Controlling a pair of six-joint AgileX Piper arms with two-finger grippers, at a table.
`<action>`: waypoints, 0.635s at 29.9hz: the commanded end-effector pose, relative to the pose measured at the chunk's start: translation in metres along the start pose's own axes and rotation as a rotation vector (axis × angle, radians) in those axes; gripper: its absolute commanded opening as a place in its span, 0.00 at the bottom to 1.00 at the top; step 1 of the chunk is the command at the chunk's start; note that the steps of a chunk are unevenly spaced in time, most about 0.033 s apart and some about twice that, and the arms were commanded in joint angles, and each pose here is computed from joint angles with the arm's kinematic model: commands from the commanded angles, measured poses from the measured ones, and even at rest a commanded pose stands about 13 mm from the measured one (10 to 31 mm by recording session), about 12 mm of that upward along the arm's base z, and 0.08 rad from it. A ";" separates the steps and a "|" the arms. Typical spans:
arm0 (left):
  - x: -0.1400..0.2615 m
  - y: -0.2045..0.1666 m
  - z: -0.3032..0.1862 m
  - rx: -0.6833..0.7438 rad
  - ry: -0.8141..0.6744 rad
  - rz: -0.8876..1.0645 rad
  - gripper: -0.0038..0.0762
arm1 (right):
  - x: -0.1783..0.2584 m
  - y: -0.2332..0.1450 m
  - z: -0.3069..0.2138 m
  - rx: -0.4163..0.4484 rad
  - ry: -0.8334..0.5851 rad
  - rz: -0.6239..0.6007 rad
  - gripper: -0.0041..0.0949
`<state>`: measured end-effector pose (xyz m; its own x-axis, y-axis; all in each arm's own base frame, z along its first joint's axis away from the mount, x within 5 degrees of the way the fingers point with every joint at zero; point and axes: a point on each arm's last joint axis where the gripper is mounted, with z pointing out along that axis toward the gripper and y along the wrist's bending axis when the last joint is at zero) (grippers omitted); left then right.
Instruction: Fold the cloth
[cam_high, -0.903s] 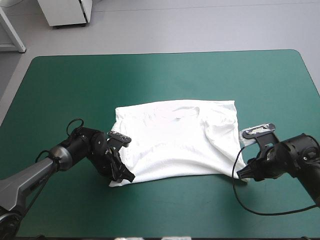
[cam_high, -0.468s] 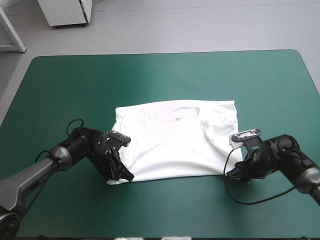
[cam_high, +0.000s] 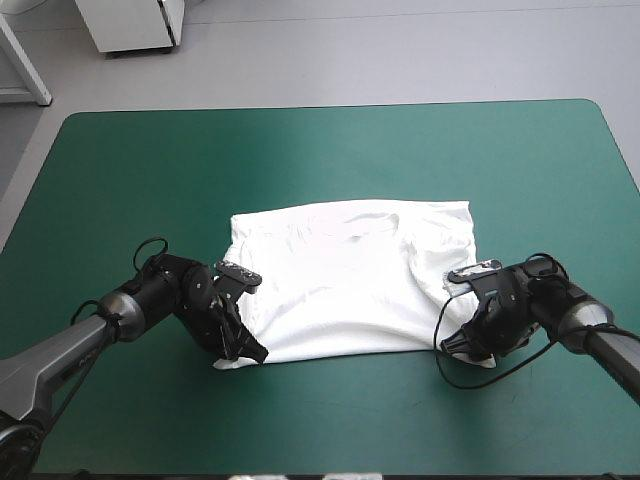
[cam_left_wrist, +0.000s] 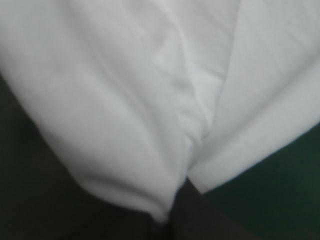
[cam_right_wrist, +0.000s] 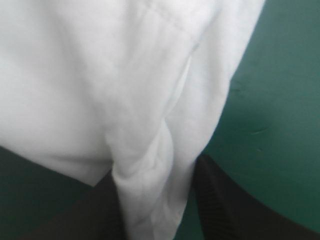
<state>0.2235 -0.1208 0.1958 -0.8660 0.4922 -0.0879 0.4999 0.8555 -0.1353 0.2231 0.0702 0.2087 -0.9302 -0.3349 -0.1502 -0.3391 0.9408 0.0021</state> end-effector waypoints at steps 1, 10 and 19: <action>-0.006 -0.003 0.017 0.034 -0.031 -0.048 0.04 | -0.005 0.001 0.001 -0.013 -0.036 -0.011 0.23; -0.001 -0.006 0.003 0.040 -0.027 -0.035 0.04 | -0.003 0.001 -0.004 -0.016 -0.039 -0.014 0.02; 0.004 -0.010 -0.045 0.004 -0.118 0.000 0.04 | -0.008 0.002 -0.053 -0.016 -0.128 0.010 0.02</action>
<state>0.2172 -0.1186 0.2125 -0.8677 0.4809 -0.1258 0.4951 0.8586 -0.1330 0.2229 0.0727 0.2349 -0.9255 -0.3193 -0.2037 -0.3317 0.9430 0.0287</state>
